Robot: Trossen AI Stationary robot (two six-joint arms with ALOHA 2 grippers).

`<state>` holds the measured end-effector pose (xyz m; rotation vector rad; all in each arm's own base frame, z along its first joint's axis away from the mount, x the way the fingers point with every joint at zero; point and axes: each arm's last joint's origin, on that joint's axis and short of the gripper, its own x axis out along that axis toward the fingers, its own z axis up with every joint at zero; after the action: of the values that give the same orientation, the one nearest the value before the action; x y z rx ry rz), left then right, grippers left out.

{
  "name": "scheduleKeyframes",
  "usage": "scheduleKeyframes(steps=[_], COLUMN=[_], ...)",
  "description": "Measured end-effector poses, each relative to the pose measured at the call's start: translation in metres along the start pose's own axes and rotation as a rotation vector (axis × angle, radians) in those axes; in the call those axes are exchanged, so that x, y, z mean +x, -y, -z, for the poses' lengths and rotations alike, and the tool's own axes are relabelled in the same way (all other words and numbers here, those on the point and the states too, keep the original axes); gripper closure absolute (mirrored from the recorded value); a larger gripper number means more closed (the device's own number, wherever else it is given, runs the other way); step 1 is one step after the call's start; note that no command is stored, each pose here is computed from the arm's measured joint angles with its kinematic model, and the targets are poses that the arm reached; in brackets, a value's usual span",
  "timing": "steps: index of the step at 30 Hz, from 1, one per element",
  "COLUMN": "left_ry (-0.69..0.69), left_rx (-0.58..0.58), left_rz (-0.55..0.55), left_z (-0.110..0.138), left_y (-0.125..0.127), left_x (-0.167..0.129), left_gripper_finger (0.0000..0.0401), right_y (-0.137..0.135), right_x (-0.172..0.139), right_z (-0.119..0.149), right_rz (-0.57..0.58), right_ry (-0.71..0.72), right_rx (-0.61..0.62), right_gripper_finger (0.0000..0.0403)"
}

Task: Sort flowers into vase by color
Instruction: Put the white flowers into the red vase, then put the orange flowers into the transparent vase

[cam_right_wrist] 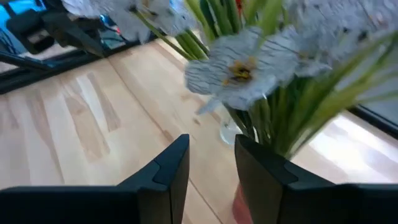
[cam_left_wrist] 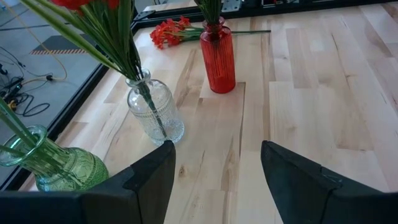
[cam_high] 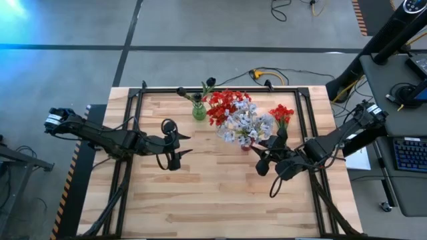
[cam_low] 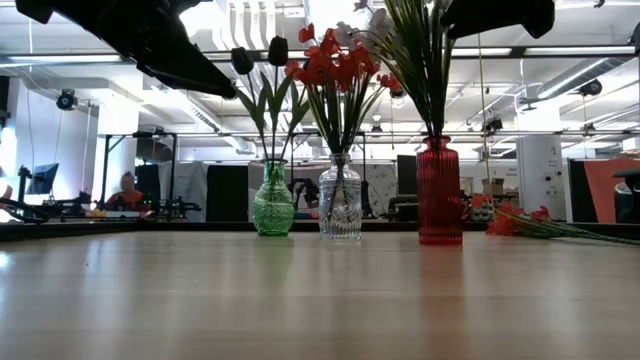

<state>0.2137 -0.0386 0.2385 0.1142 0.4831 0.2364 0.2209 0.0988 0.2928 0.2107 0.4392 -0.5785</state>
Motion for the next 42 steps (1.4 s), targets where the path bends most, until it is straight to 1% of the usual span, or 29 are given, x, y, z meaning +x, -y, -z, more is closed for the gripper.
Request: scheduleKeyframes(steps=[6, 14, 18, 23, 28, 30, 33, 38, 40, 42], left_ry=[0.001, 0.02, 0.042, 0.07, 0.064, 0.061, 0.07, 0.089, 0.07, 0.046], left_rx=[0.0, -0.014, -0.024, 0.016, 0.048, 0.072, 0.106, 0.142, 0.152, 0.163], left_rz=[0.0, 0.002, 0.003, 0.005, 0.004, 0.003, -0.004, -0.085, -0.124, -0.16], left_z=[0.0, -0.006, -0.014, -0.029, -0.046, -0.052, -0.062, -0.077, -0.082, -0.086], left_y=[0.0, 0.0, -0.001, -0.002, -0.004, -0.006, -0.008, -0.013, -0.016, -0.019], left_x=[0.0, -0.001, -0.003, -0.008, -0.016, -0.019, -0.024, -0.032, -0.037, -0.041], left_gripper_finger=[0.0182, 0.0182, 0.0182, 0.0182, 0.0182, 0.0182, 0.0182, 0.0182, 0.0182, 0.0182], right_y=[0.006, 0.018, 0.025, 0.029, 0.033, 0.035, 0.043, 0.058, 0.061, 0.06], right_x=[-0.006, -0.016, -0.018, -0.016, -0.014, -0.013, -0.014, -0.017, -0.015, -0.012], right_z=[-0.001, 0.0, 0.006, 0.017, 0.028, 0.034, 0.043, 0.061, 0.067, 0.074], right_rz=[0.004, 0.052, 0.108, 0.149, 0.19, 0.203, 0.28, 0.462, 0.487, 0.474], right_ry=[-0.115, -0.287, -0.351, -0.393, -0.453, -0.509, -0.611, -0.749, -0.758, -0.759], right_rx=[-0.006, 0.012, 0.034, 0.043, 0.136, 0.169, 0.227, 0.293, 0.307, 0.325], right_gripper_finger=[0.0293, 0.0297, 0.0296, 0.0302, 0.0307, 0.0305, 0.0297, 0.0277, 0.0267, 0.0256])
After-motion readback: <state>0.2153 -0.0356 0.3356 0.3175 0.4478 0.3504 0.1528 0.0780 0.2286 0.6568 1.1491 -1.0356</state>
